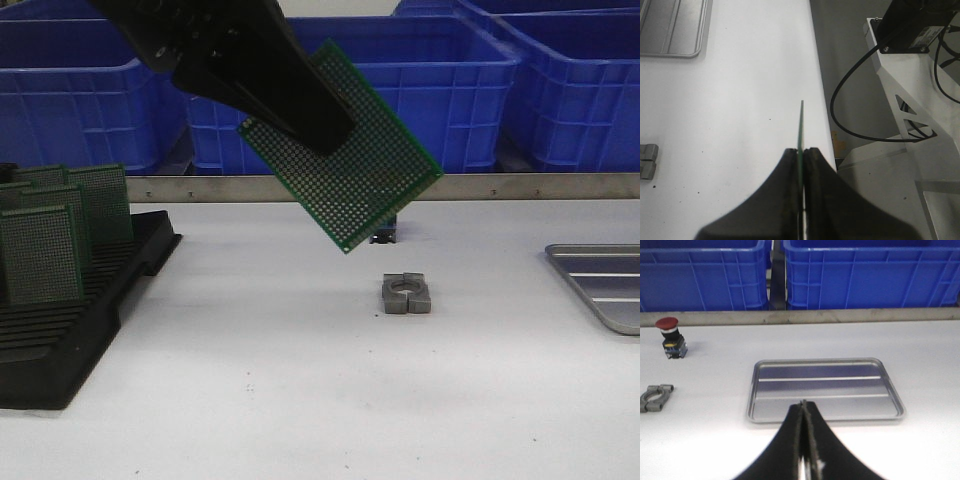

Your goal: Place circuit board on tray

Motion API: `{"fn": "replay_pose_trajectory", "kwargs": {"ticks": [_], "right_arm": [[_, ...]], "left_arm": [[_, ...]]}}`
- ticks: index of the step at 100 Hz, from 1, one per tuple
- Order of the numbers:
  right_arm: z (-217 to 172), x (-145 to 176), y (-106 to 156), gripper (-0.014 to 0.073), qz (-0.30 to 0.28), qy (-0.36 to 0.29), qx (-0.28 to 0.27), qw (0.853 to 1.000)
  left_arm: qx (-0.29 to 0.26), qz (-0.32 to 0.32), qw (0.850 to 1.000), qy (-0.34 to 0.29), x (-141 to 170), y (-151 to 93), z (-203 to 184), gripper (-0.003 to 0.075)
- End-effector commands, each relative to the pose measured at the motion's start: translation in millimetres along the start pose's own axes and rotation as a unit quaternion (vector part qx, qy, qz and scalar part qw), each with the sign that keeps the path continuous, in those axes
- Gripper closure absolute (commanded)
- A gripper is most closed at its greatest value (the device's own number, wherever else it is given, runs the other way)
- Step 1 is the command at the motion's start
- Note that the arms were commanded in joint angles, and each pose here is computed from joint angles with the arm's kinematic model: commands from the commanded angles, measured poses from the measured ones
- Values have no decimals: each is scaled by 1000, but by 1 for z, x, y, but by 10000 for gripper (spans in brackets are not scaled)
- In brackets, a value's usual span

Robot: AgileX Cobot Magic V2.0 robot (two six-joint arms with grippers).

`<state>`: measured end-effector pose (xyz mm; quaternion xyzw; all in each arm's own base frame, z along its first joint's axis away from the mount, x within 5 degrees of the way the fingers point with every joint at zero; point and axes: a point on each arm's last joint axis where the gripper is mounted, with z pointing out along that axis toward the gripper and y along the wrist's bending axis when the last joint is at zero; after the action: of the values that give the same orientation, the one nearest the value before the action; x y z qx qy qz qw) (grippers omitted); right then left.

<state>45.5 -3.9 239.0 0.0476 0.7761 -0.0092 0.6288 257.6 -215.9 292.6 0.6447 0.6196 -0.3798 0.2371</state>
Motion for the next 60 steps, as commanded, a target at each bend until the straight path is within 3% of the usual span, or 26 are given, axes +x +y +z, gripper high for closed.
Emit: {"fn": "replay_pose_trajectory", "kwargs": {"ticks": [1,26,43,50,60], "right_arm": [[-3,-27,1,655,4,16,4,1000],[15,-61,2,655,2,163,13,987],[41,-72,6,648,-3,224,1,975],[52,-75,10,603,4,240,-21,971],[65,-77,20,438,7,247,-75,966]], "left_arm": [[25,17,999,-44,-23,-18,-13,741],[25,17,999,-44,-23,-18,-13,741],[25,17,999,-44,-23,-18,-13,741],[25,17,999,-44,-23,-18,-13,741],[25,17,999,-44,-23,-18,-13,741]]}}
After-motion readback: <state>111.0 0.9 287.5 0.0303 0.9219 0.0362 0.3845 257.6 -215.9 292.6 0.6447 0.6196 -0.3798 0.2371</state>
